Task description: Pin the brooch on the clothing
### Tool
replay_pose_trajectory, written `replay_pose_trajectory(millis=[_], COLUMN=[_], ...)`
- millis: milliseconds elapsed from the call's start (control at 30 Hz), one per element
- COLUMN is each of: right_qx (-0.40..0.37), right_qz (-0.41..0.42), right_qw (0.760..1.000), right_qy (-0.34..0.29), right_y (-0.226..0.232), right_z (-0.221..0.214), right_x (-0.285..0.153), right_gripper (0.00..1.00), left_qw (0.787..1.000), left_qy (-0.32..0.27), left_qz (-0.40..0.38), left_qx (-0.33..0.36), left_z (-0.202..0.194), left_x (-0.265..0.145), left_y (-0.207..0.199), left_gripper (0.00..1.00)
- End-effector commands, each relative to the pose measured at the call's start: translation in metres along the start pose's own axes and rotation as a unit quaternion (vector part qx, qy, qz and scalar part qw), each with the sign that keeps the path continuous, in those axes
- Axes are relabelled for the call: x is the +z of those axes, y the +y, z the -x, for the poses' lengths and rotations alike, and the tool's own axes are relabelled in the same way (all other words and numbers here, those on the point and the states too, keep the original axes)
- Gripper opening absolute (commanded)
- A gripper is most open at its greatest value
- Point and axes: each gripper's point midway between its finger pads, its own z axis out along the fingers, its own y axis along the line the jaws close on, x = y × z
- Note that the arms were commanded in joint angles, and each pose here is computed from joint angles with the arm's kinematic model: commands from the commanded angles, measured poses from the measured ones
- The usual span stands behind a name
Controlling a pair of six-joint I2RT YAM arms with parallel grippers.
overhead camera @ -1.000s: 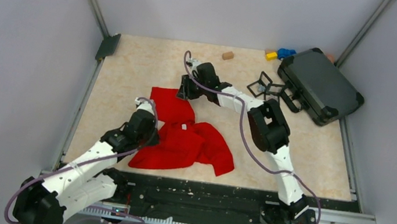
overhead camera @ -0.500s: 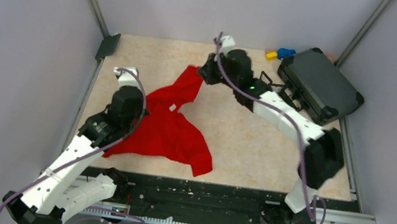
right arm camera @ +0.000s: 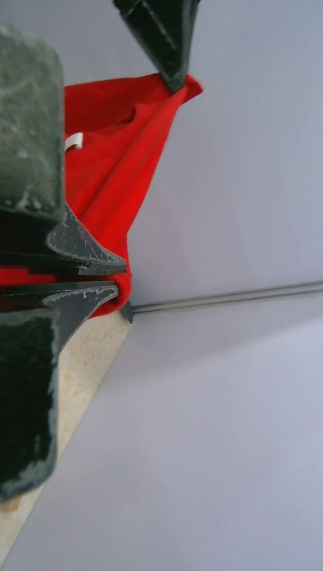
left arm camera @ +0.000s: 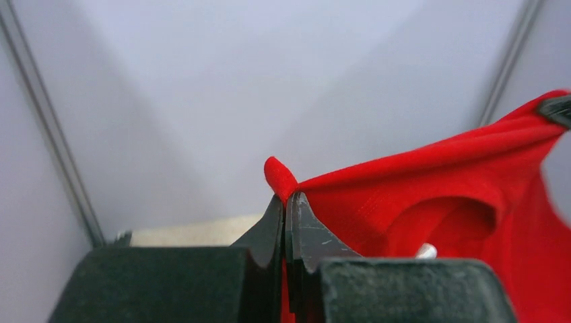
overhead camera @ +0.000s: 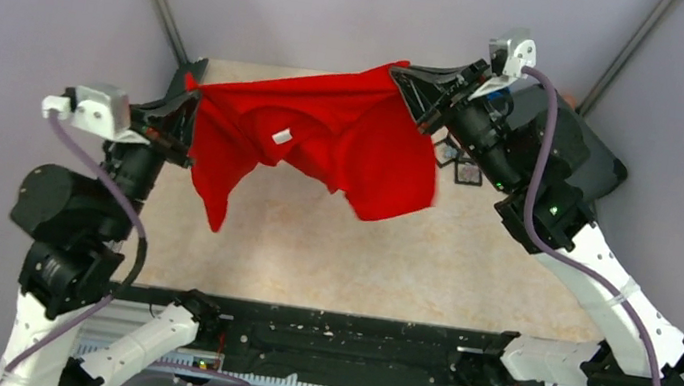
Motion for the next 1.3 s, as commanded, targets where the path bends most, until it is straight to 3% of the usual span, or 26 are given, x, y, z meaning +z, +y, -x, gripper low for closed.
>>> replay_pose_trajectory(millis=[0, 167, 400, 533, 733, 933, 1067, 1267], right_qx=[-0.026, -0.017, -0.021, -0.024, -0.038, -0.027, -0.020, -0.023], right_qz=[0.047, 0.079, 0.047, -0.018, -0.124, -0.128, -0.123, -0.083], right_qw=[0.996, 0.992, 0.992, 0.995, 0.989, 0.991, 0.991, 0.992], right_qy=[-0.078, -0.100, -0.112, -0.098, -0.075, -0.031, -0.049, -0.090], right_y=[0.022, 0.036, 0.023, -0.002, -0.046, -0.080, -0.101, -0.101], right_z=[0.071, 0.090, 0.088, 0.068, 0.028, -0.022, -0.017, 0.020], right_x=[-0.026, -0.049, -0.064, -0.056, -0.031, 0.019, 0.047, 0.073], right_gripper=[0.00, 0.00, 0.00, 0.00, 0.00, 0.00, 0.00, 0.00], left_qw=[0.994, 0.982, 0.985, 0.990, 0.993, 0.988, 0.989, 0.991], left_qy=[-0.063, -0.073, -0.059, -0.013, 0.095, 0.145, 0.138, 0.076], left_qz=[-0.080, -0.170, -0.162, -0.138, 0.012, 0.002, -0.004, -0.047], left_qx=[0.050, 0.036, 0.024, 0.030, 0.071, 0.052, 0.053, 0.102], left_z=[0.059, 0.084, 0.076, 0.041, -0.055, -0.099, -0.079, 0.001], left_x=[-0.011, -0.027, -0.024, -0.001, 0.050, 0.094, 0.135, 0.178], left_y=[-0.022, -0.053, -0.051, -0.047, -0.002, 0.028, 0.052, 0.045], left_gripper=[0.00, 0.00, 0.00, 0.00, 0.00, 0.00, 0.00, 0.00])
